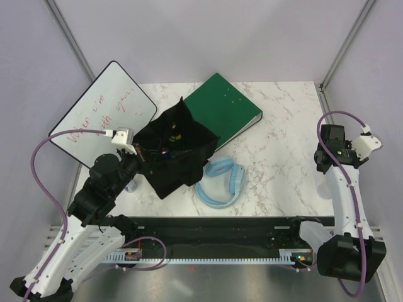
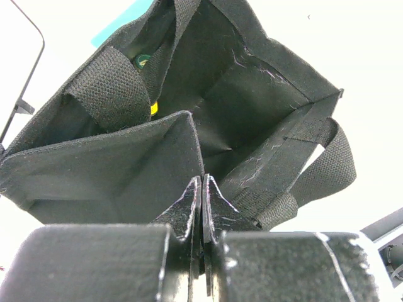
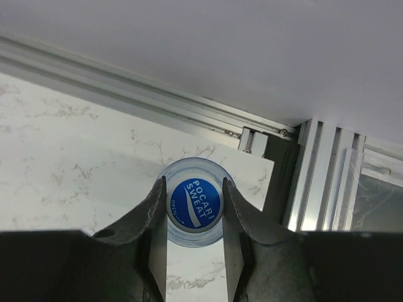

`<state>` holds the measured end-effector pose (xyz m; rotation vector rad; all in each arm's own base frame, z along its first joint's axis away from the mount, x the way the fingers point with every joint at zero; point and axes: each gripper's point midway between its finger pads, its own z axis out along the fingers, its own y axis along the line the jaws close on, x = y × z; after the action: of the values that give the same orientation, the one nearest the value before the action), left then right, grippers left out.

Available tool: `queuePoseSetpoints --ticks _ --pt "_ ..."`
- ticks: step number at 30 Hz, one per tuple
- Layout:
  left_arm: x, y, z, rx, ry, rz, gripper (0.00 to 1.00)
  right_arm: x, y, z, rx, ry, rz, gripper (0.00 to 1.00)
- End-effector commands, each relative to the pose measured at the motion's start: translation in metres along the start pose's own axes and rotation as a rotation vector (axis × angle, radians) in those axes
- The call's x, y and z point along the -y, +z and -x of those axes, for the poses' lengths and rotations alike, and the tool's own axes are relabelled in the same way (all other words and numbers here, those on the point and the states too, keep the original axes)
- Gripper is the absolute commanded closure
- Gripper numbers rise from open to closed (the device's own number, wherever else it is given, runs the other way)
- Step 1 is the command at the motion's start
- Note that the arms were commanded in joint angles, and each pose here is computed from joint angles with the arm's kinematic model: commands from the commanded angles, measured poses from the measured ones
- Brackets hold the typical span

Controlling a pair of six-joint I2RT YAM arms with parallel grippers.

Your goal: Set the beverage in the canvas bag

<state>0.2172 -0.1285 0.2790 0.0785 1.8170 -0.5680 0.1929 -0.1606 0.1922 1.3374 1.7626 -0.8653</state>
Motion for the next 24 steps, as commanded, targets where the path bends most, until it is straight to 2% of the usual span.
queuePoseSetpoints --ticks 1,4,5,9,12,13,15,16,17,19,23,24 --pt "-0.009 0.004 -0.013 -0.047 0.043 0.031 0.98 -0.034 -0.022 0.026 0.021 -0.062 0.269 1.00" --pt "-0.010 0.004 -0.012 -0.041 0.043 0.038 0.98 -0.061 -0.050 0.043 0.021 -0.153 0.496 1.00" --pt "-0.010 0.003 -0.012 -0.039 0.043 0.038 0.98 -0.065 -0.055 0.044 0.019 -0.220 0.533 1.00" --pt "-0.011 0.003 -0.011 -0.038 0.044 0.041 0.98 -0.089 -0.091 0.063 0.007 -0.306 0.744 1.00" --pt "-0.010 0.003 -0.011 -0.039 0.044 0.036 0.98 -0.110 -0.134 0.082 0.001 -0.337 0.962 1.00" --pt "-0.010 0.004 -0.011 -0.040 0.044 0.037 0.98 -0.112 -0.153 0.102 0.036 -0.319 1.021 1.00" --pt "-0.009 0.003 -0.012 -0.043 0.046 0.035 0.98 -0.124 -0.180 0.106 0.012 -0.344 1.152 1.00" --pt "-0.009 0.003 -0.011 -0.040 0.044 0.034 0.98 -0.125 -0.200 0.125 0.048 -0.322 1.211 1.00" --pt "-0.009 0.003 -0.012 -0.042 0.044 0.033 0.98 -0.133 -0.215 0.121 0.016 -0.351 1.281 1.00" --pt "-0.009 0.004 -0.012 -0.043 0.046 0.033 0.98 -0.137 -0.245 0.141 0.055 -0.330 1.357 1.00" --pt "-0.009 0.002 -0.010 -0.036 0.045 0.032 0.98 -0.161 -0.311 0.138 0.055 -0.365 1.535 1.00" --pt "-0.009 0.003 -0.011 -0.037 0.045 0.032 0.98 -0.161 -0.330 0.150 0.080 -0.341 1.581 1.00"
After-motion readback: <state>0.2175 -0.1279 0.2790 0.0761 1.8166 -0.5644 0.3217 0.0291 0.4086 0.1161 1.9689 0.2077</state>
